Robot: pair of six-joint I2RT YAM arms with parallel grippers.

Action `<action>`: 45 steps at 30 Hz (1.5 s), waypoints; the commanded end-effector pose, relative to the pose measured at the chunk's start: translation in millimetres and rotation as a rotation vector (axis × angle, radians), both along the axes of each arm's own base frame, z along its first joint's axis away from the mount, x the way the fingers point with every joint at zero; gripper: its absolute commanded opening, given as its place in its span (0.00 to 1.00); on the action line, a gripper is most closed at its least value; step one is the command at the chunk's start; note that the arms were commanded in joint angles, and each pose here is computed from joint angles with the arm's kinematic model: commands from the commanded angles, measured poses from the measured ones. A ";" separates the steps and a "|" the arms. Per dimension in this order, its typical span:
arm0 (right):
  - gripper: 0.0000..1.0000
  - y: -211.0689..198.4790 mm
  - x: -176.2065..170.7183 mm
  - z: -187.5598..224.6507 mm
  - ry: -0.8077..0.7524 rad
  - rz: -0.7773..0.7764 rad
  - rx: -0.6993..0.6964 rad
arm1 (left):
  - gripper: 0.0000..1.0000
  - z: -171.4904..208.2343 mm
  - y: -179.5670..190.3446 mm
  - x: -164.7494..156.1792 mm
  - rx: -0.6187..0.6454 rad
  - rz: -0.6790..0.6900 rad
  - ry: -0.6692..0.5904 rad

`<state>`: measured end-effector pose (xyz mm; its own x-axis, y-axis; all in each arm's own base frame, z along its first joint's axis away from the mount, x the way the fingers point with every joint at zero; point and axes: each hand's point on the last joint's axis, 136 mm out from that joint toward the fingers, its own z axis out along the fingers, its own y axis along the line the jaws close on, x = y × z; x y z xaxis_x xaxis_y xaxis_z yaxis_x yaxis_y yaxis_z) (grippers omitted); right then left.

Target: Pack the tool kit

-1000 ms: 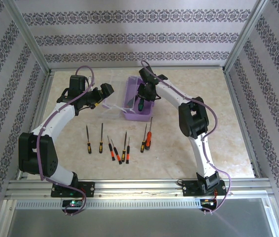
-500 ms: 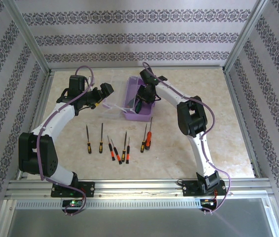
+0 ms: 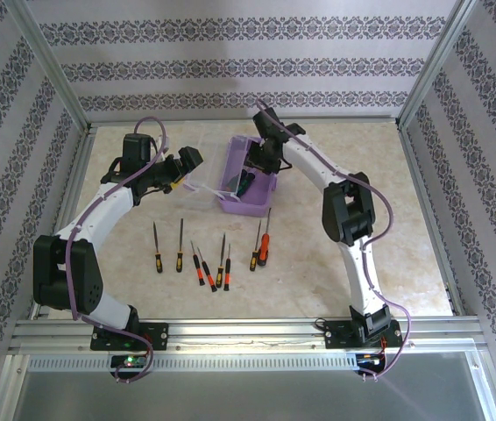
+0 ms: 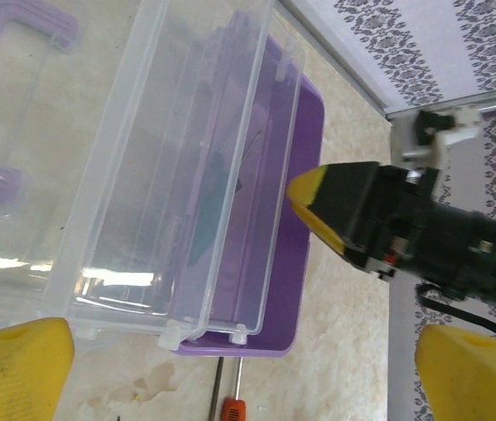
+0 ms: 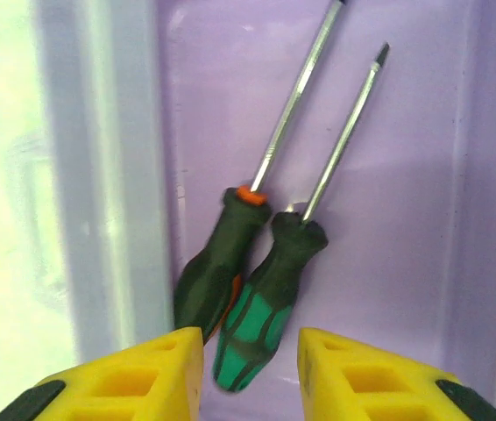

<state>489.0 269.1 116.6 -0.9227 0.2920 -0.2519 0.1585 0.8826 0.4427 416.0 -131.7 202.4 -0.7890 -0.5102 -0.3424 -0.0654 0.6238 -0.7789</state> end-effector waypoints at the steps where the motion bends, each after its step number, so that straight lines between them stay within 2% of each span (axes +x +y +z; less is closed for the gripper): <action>1: 0.35 -3.5 -13.6 68.0 -0.133 0.093 -0.027 | 1.00 12.3 -0.6 2.0 -0.041 -0.003 -0.044; 5: 0.38 -14.2 -44.5 85.2 -0.238 0.185 -0.201 | 1.00 12.3 -3.5 1.6 -0.054 -0.009 -0.044; 9: 0.45 -38.3 -73.7 80.6 -0.281 0.179 -0.287 | 1.00 13.6 -10.0 0.3 -0.072 -0.027 -0.046; 12: 0.50 -55.6 -92.5 74.4 -0.292 0.158 -0.264 | 1.00 14.2 -17.5 -2.6 -0.069 -0.047 -0.051; 18: 0.48 -75.5 -122.1 66.5 -0.307 0.137 -0.148 | 1.00 12.8 -41.1 -14.1 0.000 -0.118 -0.066; 21: 0.38 -77.5 -135.7 55.8 -0.280 0.169 -0.156 | 1.00 5.5 -61.0 -22.7 0.026 -0.174 -0.053; 27: 0.41 -72.5 -160.9 28.4 -0.226 0.241 -0.223 | 1.00 -1.4 -113.5 -51.1 0.044 -0.327 -0.049; 30: 0.41 -70.4 -170.5 19.0 -0.199 0.219 -0.203 | 1.00 -1.7 -128.9 -63.5 0.088 -0.380 -0.069; 33: 0.40 -68.4 -178.7 6.2 -0.149 0.167 -0.163 | 1.00 -3.8 -133.3 -67.7 0.107 -0.396 -0.066; 39: 0.35 -73.6 -198.6 -27.8 -0.053 0.061 -0.222 | 1.00 -3.6 -128.5 -67.2 0.135 -0.380 -0.063; 45: 0.35 -57.6 -212.2 -51.9 0.015 0.088 -0.230 | 1.00 -9.3 -127.3 -66.1 0.147 -0.374 -0.052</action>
<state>280.1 211.5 78.9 -0.9422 0.1132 -0.3153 0.0337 0.9685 0.2468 347.7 -260.6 190.2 -0.8964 -0.1461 -0.4184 0.2126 0.6866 -0.6953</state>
